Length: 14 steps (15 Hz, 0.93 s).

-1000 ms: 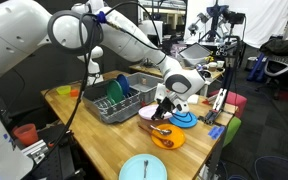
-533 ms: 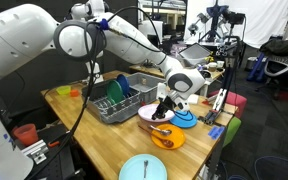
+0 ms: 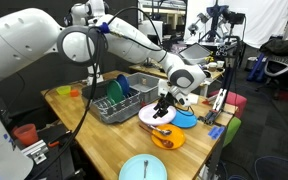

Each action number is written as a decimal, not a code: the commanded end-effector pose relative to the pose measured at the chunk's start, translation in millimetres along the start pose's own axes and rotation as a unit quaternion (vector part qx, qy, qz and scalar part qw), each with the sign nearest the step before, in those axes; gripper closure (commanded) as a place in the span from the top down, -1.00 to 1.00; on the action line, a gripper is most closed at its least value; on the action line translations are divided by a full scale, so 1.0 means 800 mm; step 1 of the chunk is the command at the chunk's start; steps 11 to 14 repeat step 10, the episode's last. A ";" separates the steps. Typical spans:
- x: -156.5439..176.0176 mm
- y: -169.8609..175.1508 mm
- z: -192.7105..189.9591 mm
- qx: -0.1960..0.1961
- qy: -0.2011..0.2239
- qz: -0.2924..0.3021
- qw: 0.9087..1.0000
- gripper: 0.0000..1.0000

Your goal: Move the silver spoon and ladle from the pink plate and put them on the orange plate, move the pink plate backwards

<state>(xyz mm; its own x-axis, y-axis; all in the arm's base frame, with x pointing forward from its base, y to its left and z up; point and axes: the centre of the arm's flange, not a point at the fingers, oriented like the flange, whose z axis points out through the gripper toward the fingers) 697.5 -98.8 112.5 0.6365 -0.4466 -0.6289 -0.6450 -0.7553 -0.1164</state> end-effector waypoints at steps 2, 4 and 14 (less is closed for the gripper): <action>-0.036 0.008 -0.012 -0.007 -0.052 -0.008 0.999 1.00; -0.021 -0.002 -0.010 -0.010 -0.035 -0.006 0.999 0.99; -0.025 0.000 -0.009 -0.012 -0.043 -0.006 0.999 1.00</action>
